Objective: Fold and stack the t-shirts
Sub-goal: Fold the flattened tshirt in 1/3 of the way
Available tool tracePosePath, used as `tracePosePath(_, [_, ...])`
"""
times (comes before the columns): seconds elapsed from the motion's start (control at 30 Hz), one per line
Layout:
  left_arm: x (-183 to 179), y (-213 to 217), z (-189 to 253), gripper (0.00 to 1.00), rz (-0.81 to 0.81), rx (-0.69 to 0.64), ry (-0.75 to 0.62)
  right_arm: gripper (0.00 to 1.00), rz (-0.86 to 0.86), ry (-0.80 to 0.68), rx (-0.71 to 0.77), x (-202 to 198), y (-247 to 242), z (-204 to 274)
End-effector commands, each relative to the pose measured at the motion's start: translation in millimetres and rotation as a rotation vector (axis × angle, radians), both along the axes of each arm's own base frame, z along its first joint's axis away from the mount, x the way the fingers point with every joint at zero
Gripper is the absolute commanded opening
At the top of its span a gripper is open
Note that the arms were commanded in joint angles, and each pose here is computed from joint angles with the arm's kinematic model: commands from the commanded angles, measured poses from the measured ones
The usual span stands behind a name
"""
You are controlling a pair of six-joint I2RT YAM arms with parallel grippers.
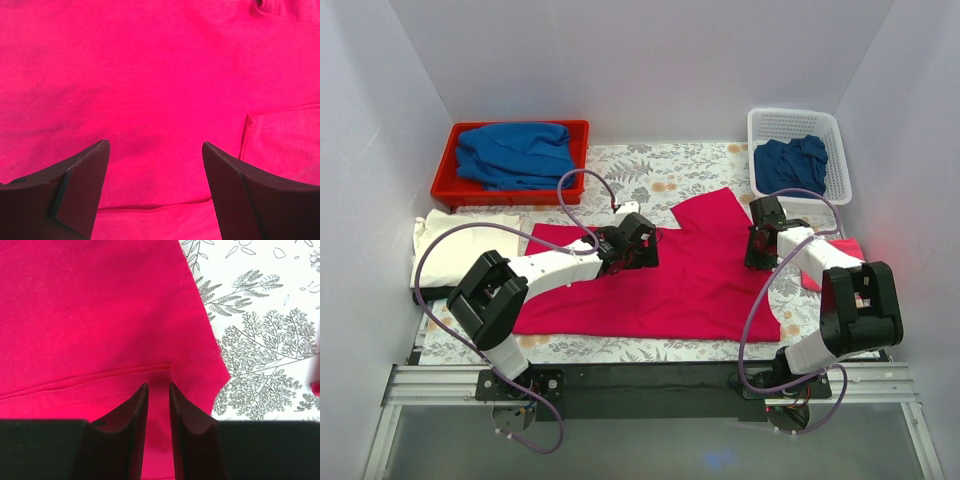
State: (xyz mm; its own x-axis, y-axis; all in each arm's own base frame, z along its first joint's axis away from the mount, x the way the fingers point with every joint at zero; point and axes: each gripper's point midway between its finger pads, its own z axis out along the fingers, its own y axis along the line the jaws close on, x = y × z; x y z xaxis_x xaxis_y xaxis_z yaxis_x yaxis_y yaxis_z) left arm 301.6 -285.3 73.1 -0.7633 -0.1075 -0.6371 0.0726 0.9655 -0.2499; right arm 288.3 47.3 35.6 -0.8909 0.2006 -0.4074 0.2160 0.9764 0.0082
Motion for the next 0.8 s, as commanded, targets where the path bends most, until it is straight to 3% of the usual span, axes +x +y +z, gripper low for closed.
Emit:
tracePosePath(0.0, [-1, -3, 19, 0.73, -0.010, -0.048, -0.028, 0.29, 0.020, -0.022, 0.011, 13, 5, -2])
tracePosePath(0.63, [-8, 3, 16, 0.73, -0.011, -0.048, -0.011, 0.29, -0.007, -0.031, -0.104, 23, -15, -12])
tracePosePath(0.77, [-7, 4, 16, 0.73, -0.007, -0.049, -0.012, 0.24, 0.009, -0.003, -0.069, 20, -8, -21])
